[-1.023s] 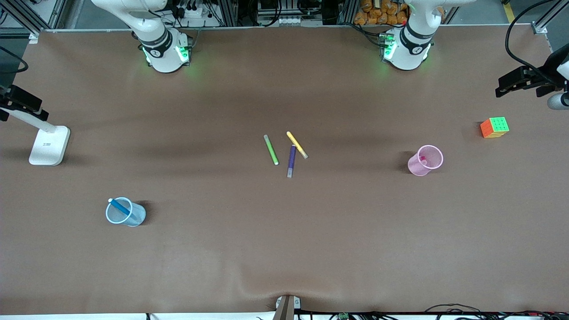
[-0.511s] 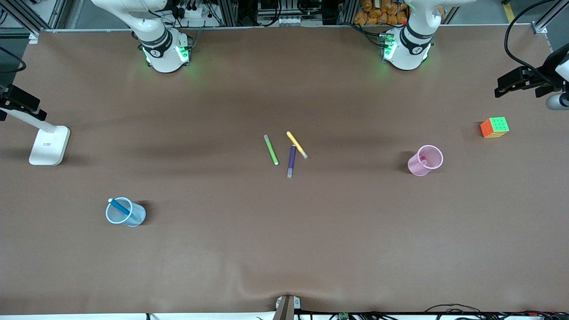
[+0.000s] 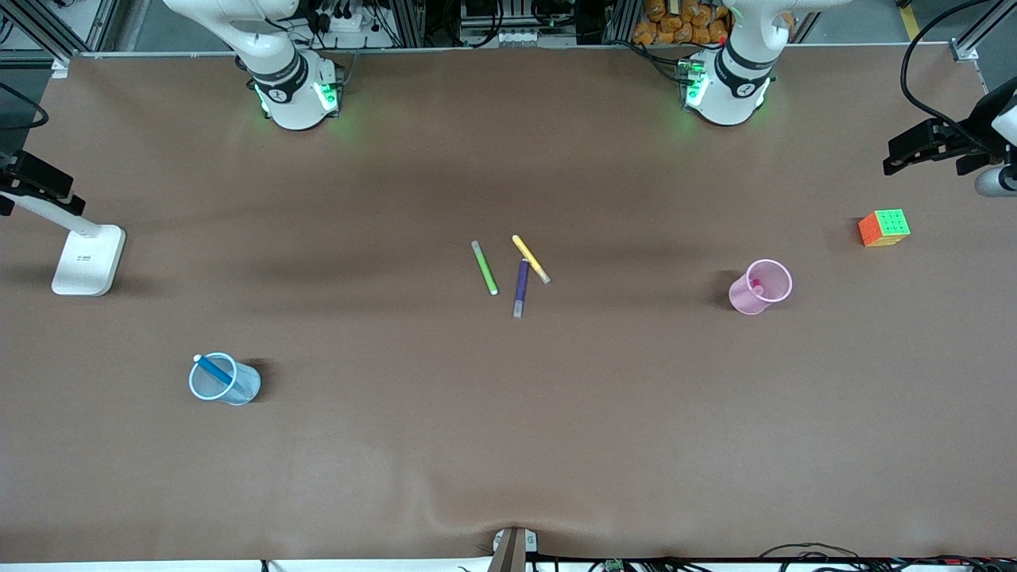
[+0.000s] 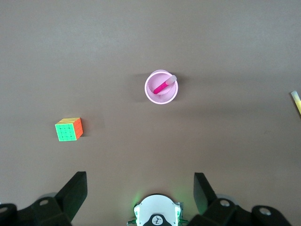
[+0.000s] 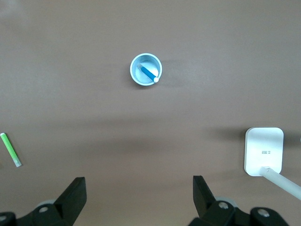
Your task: Place pink and blue markers in matching cups
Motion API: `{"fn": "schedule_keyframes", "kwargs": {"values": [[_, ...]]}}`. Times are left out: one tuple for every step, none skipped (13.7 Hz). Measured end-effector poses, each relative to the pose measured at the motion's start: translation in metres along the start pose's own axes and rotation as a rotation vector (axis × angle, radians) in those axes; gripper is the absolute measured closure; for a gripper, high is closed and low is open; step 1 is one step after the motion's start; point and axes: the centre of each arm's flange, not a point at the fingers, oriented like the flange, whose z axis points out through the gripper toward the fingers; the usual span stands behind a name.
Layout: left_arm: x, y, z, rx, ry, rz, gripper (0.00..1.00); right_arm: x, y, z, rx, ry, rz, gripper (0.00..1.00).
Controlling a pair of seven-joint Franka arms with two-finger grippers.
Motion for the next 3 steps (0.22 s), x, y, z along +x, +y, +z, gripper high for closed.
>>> {"fn": "schedule_keyframes", "kwargs": {"values": [[0.0017, -0.0005, 0.0012, 0.000, -0.002, -0.001, 0.00, -0.0007, -0.0001, 0.0005, 0.001, -0.006, 0.000, 0.00], [0.0027, -0.0008, 0.0018, 0.000, -0.003, -0.001, 0.00, -0.0014, -0.0003, 0.0010, 0.001, -0.013, 0.000, 0.00], [0.0031, -0.0007, 0.0018, 0.000, -0.003, -0.001, 0.00, -0.0018, -0.0004, 0.0014, 0.002, -0.017, 0.000, 0.00]]}}
